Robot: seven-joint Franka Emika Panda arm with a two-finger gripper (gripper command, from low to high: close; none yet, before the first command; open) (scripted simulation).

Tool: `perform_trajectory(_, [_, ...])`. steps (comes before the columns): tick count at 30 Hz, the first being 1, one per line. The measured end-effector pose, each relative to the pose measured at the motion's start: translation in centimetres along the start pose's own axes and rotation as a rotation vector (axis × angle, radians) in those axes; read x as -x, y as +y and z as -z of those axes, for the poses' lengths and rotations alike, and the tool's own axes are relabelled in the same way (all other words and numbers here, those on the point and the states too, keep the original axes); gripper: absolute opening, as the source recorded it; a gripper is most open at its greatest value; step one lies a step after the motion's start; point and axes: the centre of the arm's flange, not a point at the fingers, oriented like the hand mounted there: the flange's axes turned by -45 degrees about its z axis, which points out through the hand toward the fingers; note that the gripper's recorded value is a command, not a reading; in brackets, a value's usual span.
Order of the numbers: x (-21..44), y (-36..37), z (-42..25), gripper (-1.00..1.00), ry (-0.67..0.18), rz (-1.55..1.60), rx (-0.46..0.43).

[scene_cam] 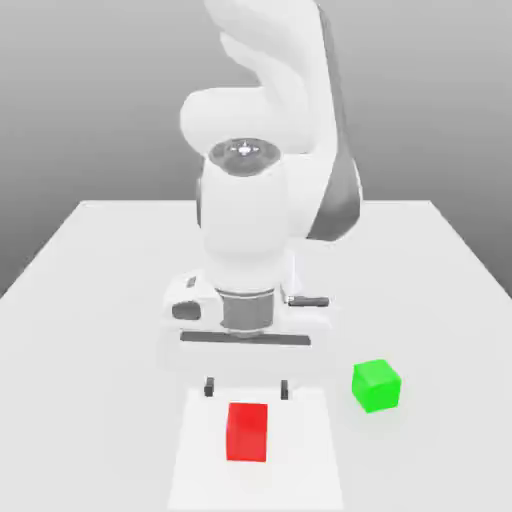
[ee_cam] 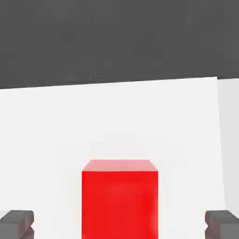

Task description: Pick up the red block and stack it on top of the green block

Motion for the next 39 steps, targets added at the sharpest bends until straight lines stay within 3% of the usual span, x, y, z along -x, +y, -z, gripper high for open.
perform_trajectory(2, [0.1, 0.0, -2.2, 0.00, -0.002, 0.000, 0.000])
perform_trajectory(3, [0.2, 0.0, -3.1, -1.00, -0.002, 0.000, 0.000])
perform_trajectory(10, [0.2, 0.0, -3.2, -1.00, -0.002, 0.000, 0.000])
perform_trajectory(16, [0.3, -0.4, 2.3, -1.00, -0.002, 0.003, -0.001])
perform_trajectory(28, [10.4, -16.9, 6.6, -1.00, -0.003, 0.160, -0.008])
perform_trajectory(36, [11.4, -17.9, 0.8, -1.00, 0.000, 0.170, 0.002])
perform_trajectory(37, [11.5, -17.9, 0.3, 1.00, -0.001, 0.170, 0.001])
perform_trajectory(39, [11.5, -17.9, 0.3, 1.00, -0.001, 0.171, 0.001])
